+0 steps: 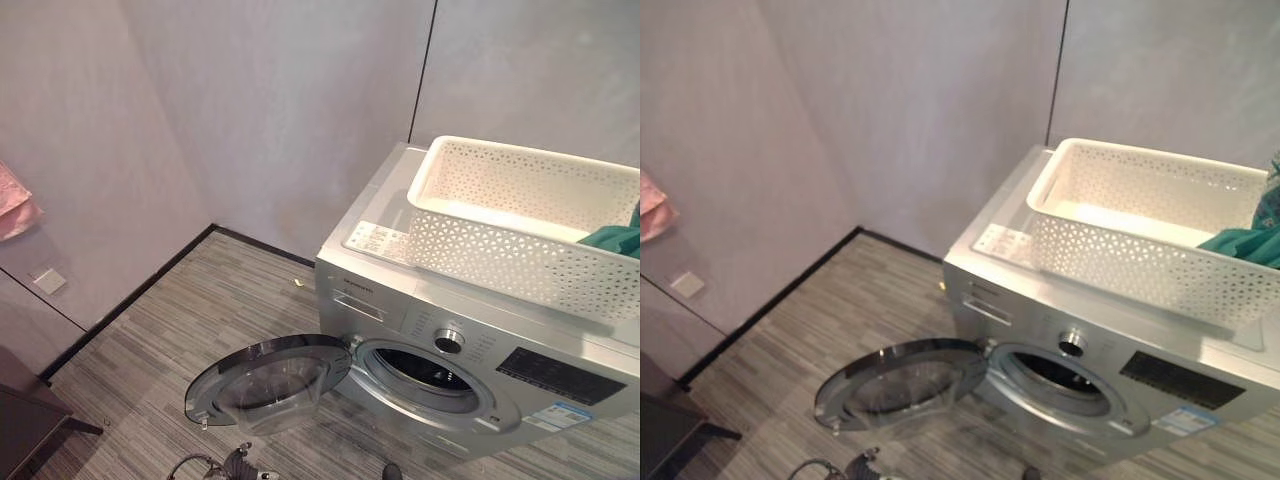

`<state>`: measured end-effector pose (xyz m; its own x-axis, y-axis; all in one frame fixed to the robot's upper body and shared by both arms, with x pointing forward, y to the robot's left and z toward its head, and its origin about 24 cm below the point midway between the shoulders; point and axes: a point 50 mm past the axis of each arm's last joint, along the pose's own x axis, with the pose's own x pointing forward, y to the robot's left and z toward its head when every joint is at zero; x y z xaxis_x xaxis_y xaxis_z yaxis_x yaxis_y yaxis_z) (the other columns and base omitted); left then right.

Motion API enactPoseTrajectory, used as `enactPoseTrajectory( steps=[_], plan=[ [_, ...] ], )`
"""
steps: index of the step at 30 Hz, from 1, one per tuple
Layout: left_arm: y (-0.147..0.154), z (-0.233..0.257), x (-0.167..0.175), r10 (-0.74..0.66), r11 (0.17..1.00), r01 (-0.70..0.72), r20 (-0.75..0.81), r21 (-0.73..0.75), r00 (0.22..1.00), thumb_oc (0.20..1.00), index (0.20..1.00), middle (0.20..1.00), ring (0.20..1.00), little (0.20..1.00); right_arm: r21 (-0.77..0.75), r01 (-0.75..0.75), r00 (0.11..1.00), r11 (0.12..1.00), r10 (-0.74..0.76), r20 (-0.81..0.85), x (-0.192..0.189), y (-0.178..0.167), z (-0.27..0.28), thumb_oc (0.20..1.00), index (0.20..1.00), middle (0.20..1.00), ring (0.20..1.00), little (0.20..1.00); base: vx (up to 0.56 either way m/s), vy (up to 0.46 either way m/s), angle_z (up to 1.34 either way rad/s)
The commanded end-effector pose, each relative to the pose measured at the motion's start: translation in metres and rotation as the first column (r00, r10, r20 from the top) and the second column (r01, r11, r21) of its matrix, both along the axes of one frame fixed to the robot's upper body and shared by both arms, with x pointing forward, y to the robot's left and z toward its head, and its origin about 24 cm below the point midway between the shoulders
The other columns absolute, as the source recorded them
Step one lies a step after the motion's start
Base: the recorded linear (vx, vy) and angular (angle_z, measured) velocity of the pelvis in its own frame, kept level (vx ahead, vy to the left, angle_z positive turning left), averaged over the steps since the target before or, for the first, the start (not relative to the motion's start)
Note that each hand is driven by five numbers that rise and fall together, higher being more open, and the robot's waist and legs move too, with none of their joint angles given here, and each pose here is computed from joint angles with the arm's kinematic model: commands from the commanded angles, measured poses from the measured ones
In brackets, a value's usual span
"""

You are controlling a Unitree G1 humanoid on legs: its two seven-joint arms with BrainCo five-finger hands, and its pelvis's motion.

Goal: Grab the laundry basket,head to the washer,open it,put in the laundry and shut it.

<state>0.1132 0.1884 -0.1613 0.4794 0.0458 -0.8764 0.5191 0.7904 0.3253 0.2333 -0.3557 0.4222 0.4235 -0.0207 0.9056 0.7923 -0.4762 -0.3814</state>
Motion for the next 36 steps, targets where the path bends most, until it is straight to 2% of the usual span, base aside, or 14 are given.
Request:
enactPoseTrajectory(
  steps=[1, 3, 6, 8, 10, 11, 15, 18, 23, 28, 34, 35, 36],
  plan=[
    [0.041, 0.017, 0.03, -0.075, 0.991, 0.066, 0.072, 0.113, 0.995, 1.0, 1.0, 1.0, 1.0, 1.0, 0.007, -0.023, 0.978, 1.0, 0.022, 0.207, -0.02, 0.011, 0.047, 0.2, 0.2, 0.2, 0.2, 0.2, -0.11, 0.12, -0.85],
    [0.037, 0.016, 0.03, -0.066, 0.993, 0.058, 0.074, 0.099, 0.995, 1.0, 1.0, 1.0, 1.0, 1.0, -0.006, -0.031, 0.978, 0.999, 0.032, 0.207, -0.017, 0.017, 0.053, 0.2, 0.2, 0.2, 0.2, 0.2, -0.04, 0.026, -0.95],
    [0.058, 0.019, 0.026, 0.033, 0.989, -0.043, 0.075, 0.144, 0.997, 1.0, 1.0, 1.0, 1.0, 1.0, -0.023, -0.097, 0.962, 0.995, 0.1, 0.254, -0.02, 0.034, 0.076, 0.2, 0.2, 0.2, 0.2, 0.2, -0.09, 0.066, -0.4],
    [0.054, 0.018, 0.027, 0.035, 0.99, -0.045, 0.077, 0.133, 0.996, 1.0, 1.0, 1.0, 1.0, 1.0, -0.035, -0.099, 0.961, 0.995, 0.104, 0.254, -0.02, 0.038, 0.081, 0.2, 0.2, 0.2, 0.2, 0.2, -0.04, 0.027, -0.12],
    [0.066, 0.018, 0.019, 0.124, 0.98, -0.133, 0.069, 0.149, 0.99, 1.0, 1.0, 1.0, 1.0, 1.0, -0.102, -0.113, 0.95, 0.988, 0.138, 0.28, -0.034, 0.052, 0.091, 0.2, 0.2, 0.2, 0.2, 0.2, -0.07, 0.058, 0.01],
    [0.064, 0.014, 0.011, 0.172, 0.974, -0.177, 0.049, 0.138, 0.984, 1.0, 1.0, 1.0, 1.0, 1.0, -0.245, -0.13, 0.932, 0.961, 0.203, 0.3, -0.051, 0.08, 0.096, 0.2, 0.2, 0.2, 0.2, 0.2, -0.08, 0.04, -0.16],
    [0.063, 0.012, 0.006, 0.194, 0.971, -0.198, 0.039, 0.133, 0.98, 1.0, 1.0, 1.0, 1.0, 1.0, -0.304, -0.147, 0.925, 0.941, 0.24, 0.295, -0.055, 0.092, 0.088, 0.2, 0.2, 0.2, 0.2, 0.2, -0.07, 0.01, -0.55],
    [0.057, 0.006, -0.009, 0.277, 0.956, -0.277, 0.017, 0.099, 0.961, 1.0, 1.0, 1.0, 1.0, 1.0, -0.361, -0.232, 0.905, 0.903, 0.337, 0.261, -0.052, 0.106, 0.062, 0.2, 0.2, 0.2, 0.2, 0.2, -0.04, -0.06, -0.36],
    [0.07, 0.01, -0.009, 0.267, 0.954, -0.267, 0.022, 0.135, 0.964, 1.0, 1.0, 1.0, 1.0, 1.0, -0.327, -0.224, 0.909, 0.918, 0.317, 0.269, -0.057, 0.094, 0.049, 0.2, 0.2, 0.2, 0.2, 0.2, -0.01, -0.02, -0.49],
    [0.063, 0.005, -0.022, 0.335, 0.936, -0.334, 0.014, 0.111, 0.942, 1.0, 1.0, 1.0, 1.0, 1.0, -0.354, -0.274, 0.88, 0.894, 0.382, 0.282, -0.063, 0.098, 0.02, 0.2, 0.2, 0.2, 0.2, 0.2, -0.02, -0.139, -0.32],
    [0.059, 0.005, -0.02, 0.336, 0.936, -0.337, 0.026, 0.101, 0.941, 1.0, 1.0, 1.0, 1.0, 1.0, -0.33, -0.277, 0.886, 0.902, 0.373, 0.276, -0.07, 0.089, 0.001, 0.2, 0.2, 0.2, 0.2, 0.2, -0.02, -0.13, -0.14],
    [0.047, 0.004, -0.014, 0.3, 0.951, -0.302, 0.033, 0.07, 0.953, 1.0, 1.0, 1.0, 1.0, 1.0, -0.303, -0.349, 0.873, 0.887, 0.425, 0.239, -0.064, 0.09, -0.017, 0.2, 0.2, 0.2, 0.2, 0.2, -0.03, -0.176, 0.04],
    [0.047, 0.004, -0.014, 0.298, 0.951, -0.3, 0.034, 0.072, 0.954, 1.0, 1.0, 1.0, 1.0, 1.0, -0.301, -0.347, 0.874, 0.888, 0.423, 0.239, -0.066, 0.089, -0.018, 0.2, 0.2, 0.2, 0.2, 0.2, -0.04, -0.213, 0.1]
  ],
)
